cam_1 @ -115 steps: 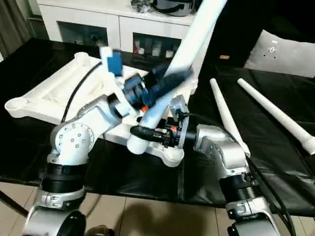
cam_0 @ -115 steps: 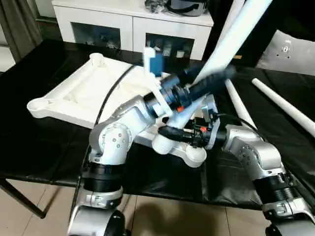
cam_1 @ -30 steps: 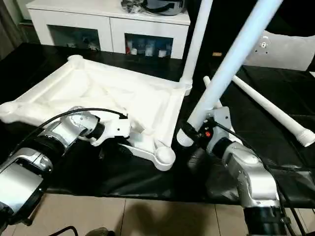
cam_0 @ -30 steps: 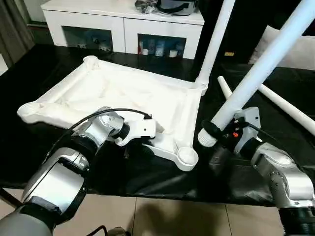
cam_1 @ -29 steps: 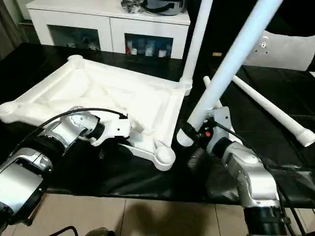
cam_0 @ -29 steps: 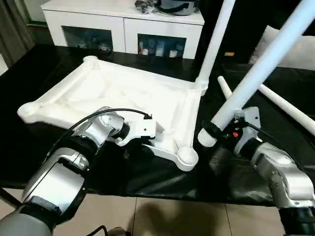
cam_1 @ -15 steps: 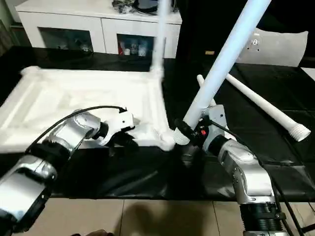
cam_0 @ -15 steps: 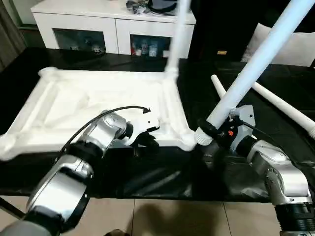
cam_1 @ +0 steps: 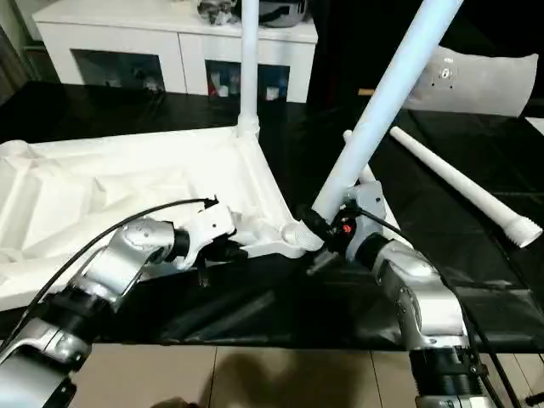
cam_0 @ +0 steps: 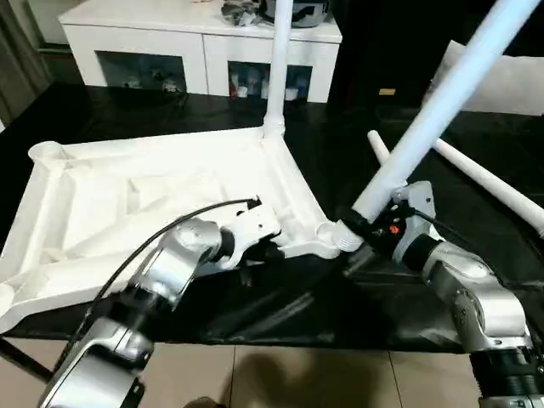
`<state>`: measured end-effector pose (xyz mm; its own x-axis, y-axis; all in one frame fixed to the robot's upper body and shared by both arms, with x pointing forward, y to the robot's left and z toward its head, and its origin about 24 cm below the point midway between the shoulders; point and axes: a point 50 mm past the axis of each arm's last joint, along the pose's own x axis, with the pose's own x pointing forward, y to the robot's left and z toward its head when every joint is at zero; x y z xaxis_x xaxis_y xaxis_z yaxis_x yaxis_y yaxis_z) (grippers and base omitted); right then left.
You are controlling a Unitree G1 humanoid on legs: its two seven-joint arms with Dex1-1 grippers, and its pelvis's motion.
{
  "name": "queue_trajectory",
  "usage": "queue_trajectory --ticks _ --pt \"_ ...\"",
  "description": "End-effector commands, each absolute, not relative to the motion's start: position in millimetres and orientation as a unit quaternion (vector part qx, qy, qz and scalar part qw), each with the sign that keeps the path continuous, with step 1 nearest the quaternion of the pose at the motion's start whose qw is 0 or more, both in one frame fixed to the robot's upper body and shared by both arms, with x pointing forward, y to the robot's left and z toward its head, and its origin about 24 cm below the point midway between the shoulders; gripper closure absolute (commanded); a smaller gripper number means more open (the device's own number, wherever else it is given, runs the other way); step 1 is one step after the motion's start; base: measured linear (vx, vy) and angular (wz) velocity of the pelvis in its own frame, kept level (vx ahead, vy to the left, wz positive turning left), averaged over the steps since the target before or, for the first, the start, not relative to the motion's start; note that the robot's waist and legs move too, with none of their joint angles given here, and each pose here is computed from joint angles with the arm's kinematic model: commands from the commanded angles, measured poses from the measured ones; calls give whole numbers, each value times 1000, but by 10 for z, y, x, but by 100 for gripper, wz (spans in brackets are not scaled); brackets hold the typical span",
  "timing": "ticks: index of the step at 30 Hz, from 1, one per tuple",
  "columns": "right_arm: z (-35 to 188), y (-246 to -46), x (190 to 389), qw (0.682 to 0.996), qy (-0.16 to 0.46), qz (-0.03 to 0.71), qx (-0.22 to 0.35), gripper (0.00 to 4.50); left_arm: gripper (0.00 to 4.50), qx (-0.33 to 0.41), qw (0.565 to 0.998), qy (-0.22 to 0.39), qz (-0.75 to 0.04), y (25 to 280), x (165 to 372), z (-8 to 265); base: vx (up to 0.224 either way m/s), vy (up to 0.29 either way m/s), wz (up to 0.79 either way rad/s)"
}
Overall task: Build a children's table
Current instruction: Insert table leg to table base
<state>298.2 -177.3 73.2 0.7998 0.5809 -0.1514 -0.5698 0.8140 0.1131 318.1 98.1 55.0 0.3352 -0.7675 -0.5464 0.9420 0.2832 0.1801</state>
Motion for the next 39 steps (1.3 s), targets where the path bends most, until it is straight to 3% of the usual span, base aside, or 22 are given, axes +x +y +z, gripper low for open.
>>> queue_trajectory --ticks 1,4,7,13,19,22,23,28,34,39 --pt "752 -1776 3010 949 88 302 26 261 450 222 798 128 -545 894 3184 621 0 0 0" --pt "734 -1775 3005 949 90 302 23 261 450 230 799 130 -541 910 3205 594 0 0 0" --pt "737 -1782 3000 950 86 298 26 261 393 224 788 142 -555 923 3175 579 0 0 0" --pt "745 -1795 2996 951 83 295 29 261 349 238 785 142 -553 940 3186 554 0 0 0" --pt "766 -1799 3003 951 78 296 30 261 345 246 783 160 -548 967 3215 512 0 0 0" --pt "769 -1797 3005 951 78 298 30 261 345 236 783 170 -549 964 3210 483 0 0 0" --pt "770 -1795 3007 951 78 299 30 261 373 234 785 171 -548 961 3214 475 0 0 0" --pt "788 -1798 3017 950 75 302 28 261 394 228 801 171 -527 947 3270 454 0 0 0" --pt "796 -1799 3030 947 75 310 24 261 446 257 785 211 -523 993 3285 365 0 0 0" --pt "800 -1793 3040 946 77 315 21 261 450 289 760 227 -536 1039 3255 320 0 0 0"
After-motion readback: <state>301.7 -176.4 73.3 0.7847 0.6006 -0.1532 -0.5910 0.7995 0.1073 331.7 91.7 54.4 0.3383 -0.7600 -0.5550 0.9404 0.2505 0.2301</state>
